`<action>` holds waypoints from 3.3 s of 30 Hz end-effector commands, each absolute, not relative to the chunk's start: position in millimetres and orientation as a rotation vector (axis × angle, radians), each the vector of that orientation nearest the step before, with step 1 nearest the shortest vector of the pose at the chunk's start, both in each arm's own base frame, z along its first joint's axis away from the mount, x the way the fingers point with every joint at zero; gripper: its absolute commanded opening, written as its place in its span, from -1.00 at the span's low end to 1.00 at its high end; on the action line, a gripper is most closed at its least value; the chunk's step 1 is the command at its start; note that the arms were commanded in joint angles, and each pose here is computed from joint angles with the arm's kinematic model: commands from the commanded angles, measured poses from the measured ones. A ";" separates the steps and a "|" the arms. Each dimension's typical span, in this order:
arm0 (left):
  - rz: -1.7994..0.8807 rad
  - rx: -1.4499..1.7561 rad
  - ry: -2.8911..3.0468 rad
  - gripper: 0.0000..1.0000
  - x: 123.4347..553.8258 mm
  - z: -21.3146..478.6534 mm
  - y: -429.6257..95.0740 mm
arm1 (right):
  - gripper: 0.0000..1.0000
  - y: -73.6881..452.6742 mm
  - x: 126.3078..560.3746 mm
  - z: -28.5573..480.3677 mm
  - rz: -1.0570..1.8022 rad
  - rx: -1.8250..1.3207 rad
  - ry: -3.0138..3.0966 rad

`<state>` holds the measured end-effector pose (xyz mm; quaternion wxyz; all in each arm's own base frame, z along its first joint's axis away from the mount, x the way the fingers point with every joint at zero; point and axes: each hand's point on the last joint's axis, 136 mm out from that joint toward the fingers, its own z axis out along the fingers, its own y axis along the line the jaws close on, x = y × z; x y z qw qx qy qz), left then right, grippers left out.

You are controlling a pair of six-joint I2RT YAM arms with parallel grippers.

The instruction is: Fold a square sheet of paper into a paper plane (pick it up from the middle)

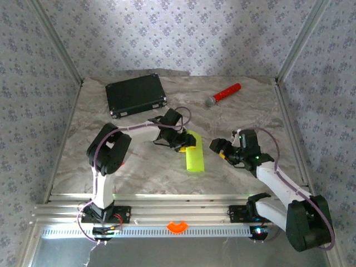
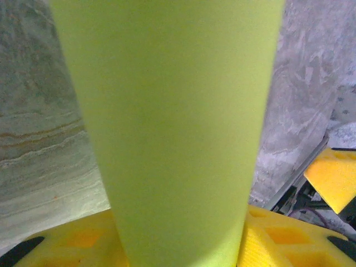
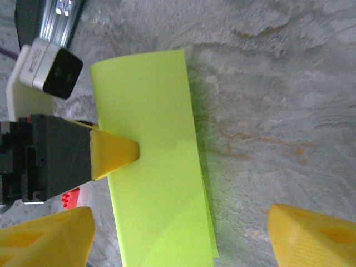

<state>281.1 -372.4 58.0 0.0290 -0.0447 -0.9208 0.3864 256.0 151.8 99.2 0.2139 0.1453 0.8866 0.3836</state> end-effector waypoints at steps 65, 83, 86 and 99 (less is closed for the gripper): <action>0.576 -0.266 -3.210 0.43 286.6 47.4 -302.0 | -0.79 235.3 230.6 -7.0 0.880 0.163 3.083; 1.109 -0.127 -3.099 0.39 274.1 67.0 -296.2 | -0.78 254.2 213.8 -17.9 0.927 0.453 3.008; 1.048 -0.128 -3.108 0.38 271.6 56.3 -291.4 | -0.78 254.3 214.0 -16.9 0.927 0.443 3.007; 0.861 -0.189 -3.106 0.15 263.9 27.5 -297.4 | -0.65 264.3 220.7 -4.7 0.995 0.375 2.969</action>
